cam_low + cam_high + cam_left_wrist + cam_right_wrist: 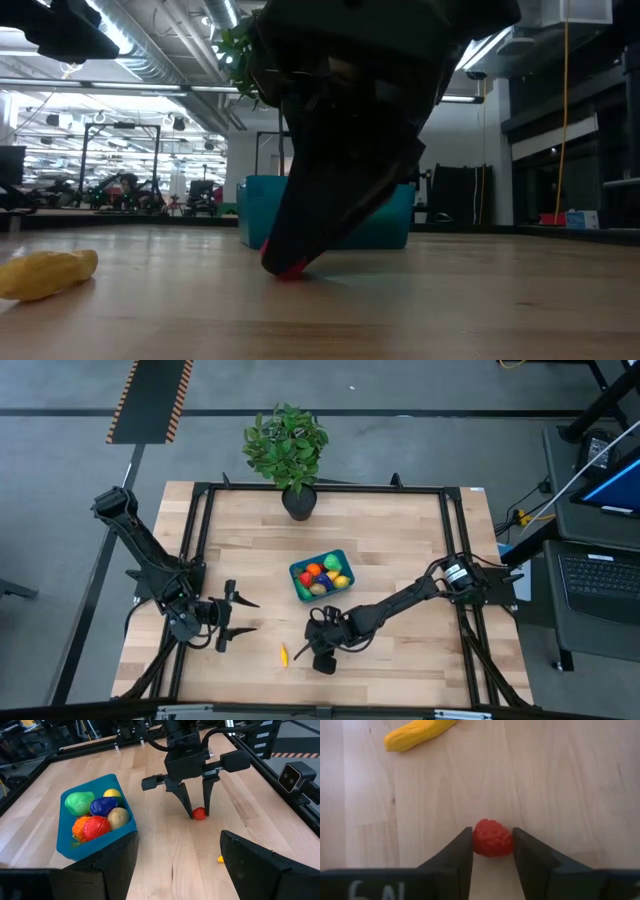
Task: Pick and placing Produce into tupperware
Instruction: Put the red raspberry into the blue bin
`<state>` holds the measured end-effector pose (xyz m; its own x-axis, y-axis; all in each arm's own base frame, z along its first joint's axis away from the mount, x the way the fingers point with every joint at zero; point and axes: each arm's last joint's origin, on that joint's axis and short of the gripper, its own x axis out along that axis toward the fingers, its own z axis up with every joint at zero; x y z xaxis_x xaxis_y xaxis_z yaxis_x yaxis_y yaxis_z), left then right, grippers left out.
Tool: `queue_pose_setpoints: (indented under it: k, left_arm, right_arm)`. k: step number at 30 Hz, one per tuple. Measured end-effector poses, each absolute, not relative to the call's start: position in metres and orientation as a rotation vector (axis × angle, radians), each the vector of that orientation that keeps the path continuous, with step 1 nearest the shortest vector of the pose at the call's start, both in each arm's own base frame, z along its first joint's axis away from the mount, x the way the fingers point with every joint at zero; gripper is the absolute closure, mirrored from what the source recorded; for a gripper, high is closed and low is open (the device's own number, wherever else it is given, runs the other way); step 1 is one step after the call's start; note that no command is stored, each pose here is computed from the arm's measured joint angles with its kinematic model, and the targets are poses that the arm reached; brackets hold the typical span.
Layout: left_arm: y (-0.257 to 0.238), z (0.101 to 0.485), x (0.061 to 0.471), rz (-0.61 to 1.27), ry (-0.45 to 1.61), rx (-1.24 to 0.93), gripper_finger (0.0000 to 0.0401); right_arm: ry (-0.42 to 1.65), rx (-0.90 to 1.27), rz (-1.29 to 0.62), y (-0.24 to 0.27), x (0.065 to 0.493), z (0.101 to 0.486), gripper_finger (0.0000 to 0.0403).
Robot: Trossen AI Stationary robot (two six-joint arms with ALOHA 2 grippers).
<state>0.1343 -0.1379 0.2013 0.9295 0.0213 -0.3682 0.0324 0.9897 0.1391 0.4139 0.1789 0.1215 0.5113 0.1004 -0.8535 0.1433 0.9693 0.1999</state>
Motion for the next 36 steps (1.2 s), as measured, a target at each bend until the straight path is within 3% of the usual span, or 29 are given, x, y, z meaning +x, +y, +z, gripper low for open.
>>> queue_pose_setpoints:
  k: [10,26,36]
  left_arm:
    - [-0.138,0.201,0.134,-0.006,0.378,0.144,0.0130]
    - [-0.138,0.201,0.134,-0.004,0.383,0.151,0.0130]
    - [-0.137,0.201,0.134,-0.003,0.383,0.151,0.0130]
  right_arm:
    - [1.059,0.253,0.012,0.180,0.414,0.131,0.0285]
    - [1.005,0.278,-0.003,0.155,0.412,0.191,0.0289]
    - [0.984,0.166,0.042,0.145,0.403,0.223,0.0289]
